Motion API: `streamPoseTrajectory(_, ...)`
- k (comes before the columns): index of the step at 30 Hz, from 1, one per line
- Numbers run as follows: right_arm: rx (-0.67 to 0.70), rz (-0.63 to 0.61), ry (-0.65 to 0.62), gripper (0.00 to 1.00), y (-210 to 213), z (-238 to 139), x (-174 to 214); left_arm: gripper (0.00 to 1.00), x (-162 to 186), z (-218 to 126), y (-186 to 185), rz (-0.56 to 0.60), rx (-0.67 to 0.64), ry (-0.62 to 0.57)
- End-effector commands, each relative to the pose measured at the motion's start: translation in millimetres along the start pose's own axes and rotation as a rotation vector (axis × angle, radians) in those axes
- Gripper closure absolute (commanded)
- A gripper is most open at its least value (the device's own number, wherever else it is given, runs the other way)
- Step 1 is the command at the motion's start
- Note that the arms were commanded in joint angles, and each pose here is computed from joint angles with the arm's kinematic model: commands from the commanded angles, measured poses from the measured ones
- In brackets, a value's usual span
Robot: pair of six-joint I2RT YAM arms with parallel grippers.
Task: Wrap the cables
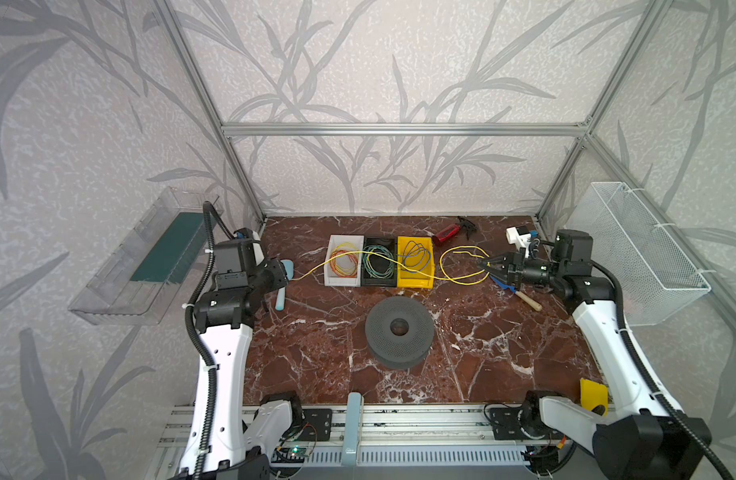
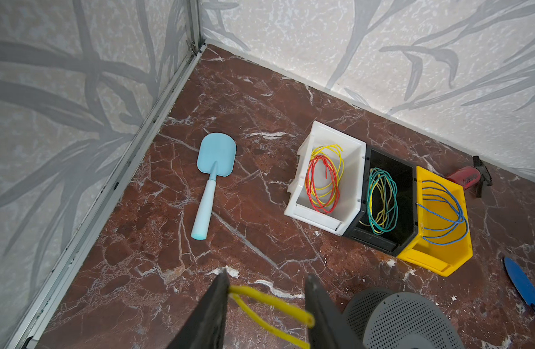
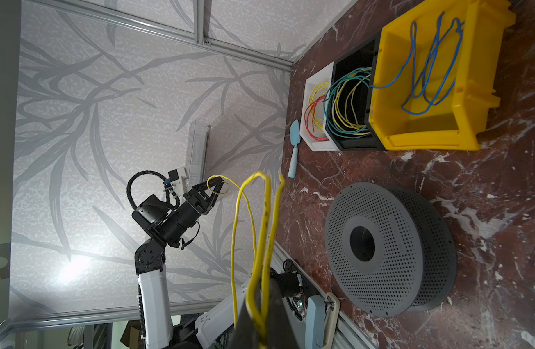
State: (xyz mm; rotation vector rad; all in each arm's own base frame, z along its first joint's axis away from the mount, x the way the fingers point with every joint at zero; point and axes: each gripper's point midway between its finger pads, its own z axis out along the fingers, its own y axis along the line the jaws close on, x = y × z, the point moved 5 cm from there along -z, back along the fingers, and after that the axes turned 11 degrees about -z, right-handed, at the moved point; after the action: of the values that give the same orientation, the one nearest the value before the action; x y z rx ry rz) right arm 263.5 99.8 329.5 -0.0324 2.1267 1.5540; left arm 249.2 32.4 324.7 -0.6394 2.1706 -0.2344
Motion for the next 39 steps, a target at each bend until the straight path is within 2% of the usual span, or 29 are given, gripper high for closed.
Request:
streamPoseTrajectory(1, -0.046, -0.058, 0.004, 1.0, 18, -3, -1, 0.68, 2, -4, 2, 0.001, -0.001, -0.009)
streamPoseTrajectory(6, -0.045, -0.058, 0.0, 1.0, 16, -2, -1, 1.0, 3, -3, 2, -0.018, -0.007, 0.018)
streamPoseTrajectory(9, -0.033, -0.061, -0.007, 1.0, 13, -2, -1, 1.0, 2, -4, 2, -0.042, 0.009, 0.03)
streamPoseTrajectory(14, 0.02, -0.052, -0.027, 1.0, -4, -5, -1, 1.0, -15, -15, 1, -0.147, 0.076, -0.005)
streamPoseTrajectory(18, 0.13, -0.065, -0.055, 1.0, -20, -13, 3, 1.0, -33, -20, 1, -0.257, 0.146, -0.036)
streamPoseTrajectory(21, 0.238, -0.06, -0.093, 1.0, -44, -22, 6, 1.0, -50, -16, 6, -0.421, 0.248, -0.031)
streamPoseTrajectory(26, 0.319, 0.033, -0.172, 1.0, -89, -35, 6, 1.0, -90, 8, 21, -0.803, 0.602, -0.015)
streamPoseTrajectory(29, 0.387, 0.022, -0.17, 1.0, -96, -41, 8, 1.0, -101, 15, 29, -0.907, 0.724, -0.032)
streamPoseTrajectory(31, 0.427, 0.005, -0.175, 1.0, -97, -45, 8, 1.0, -100, 17, 31, -0.908, 0.711, -0.031)
streamPoseTrajectory(33, 0.461, -0.013, -0.175, 1.0, -96, -48, 8, 1.0, -97, 15, 33, -0.884, 0.641, -0.027)
streamPoseTrajectory(35, 0.458, -0.03, -0.173, 1.0, -91, -49, 7, 1.0, -94, 12, 32, -0.84, 0.547, -0.015)
streamPoseTrajectory(39, 0.425, -0.054, -0.175, 1.0, -77, -48, 4, 1.0, -93, 5, 15, -0.735, 0.494, 0.019)
